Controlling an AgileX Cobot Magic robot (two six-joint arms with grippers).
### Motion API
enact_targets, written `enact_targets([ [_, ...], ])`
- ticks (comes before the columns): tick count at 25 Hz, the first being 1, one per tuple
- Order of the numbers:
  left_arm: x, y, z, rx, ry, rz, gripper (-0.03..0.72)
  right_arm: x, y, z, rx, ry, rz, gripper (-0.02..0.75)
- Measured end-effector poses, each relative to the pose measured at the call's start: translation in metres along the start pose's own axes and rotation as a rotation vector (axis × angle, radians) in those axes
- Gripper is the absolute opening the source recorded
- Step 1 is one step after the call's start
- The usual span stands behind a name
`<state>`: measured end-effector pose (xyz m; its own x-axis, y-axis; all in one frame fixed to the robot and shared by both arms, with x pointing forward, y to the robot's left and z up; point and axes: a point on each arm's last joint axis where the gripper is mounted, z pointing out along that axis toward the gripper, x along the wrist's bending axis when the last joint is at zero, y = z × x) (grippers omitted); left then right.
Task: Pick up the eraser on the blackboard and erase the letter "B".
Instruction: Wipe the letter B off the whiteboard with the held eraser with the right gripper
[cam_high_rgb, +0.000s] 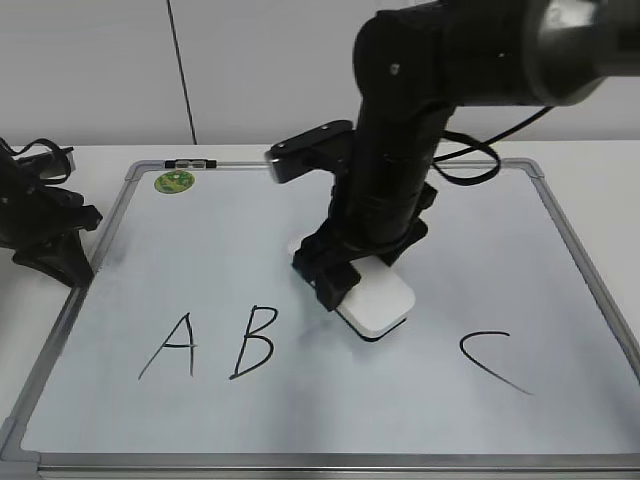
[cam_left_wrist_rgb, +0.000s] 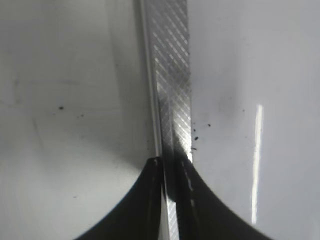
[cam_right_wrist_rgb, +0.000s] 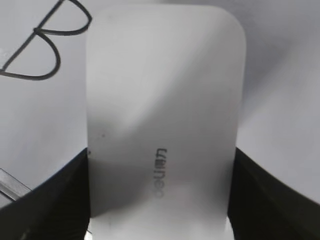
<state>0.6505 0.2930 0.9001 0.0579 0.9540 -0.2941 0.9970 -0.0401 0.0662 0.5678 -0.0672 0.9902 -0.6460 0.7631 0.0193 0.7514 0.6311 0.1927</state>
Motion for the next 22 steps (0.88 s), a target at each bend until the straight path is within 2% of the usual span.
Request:
enact_targets([
  [9,0.000,0.000,0.000,0.000,0.000,0.000,0.035,0.028,0.023,0.037,0.078,0.023,-0.126,0.541],
  [22,0.000,0.000,0.000,-0.001,-0.002,-0.001,0.035,0.025,0.048,0.068,0.102,-0.005,-0.176,0.540],
])
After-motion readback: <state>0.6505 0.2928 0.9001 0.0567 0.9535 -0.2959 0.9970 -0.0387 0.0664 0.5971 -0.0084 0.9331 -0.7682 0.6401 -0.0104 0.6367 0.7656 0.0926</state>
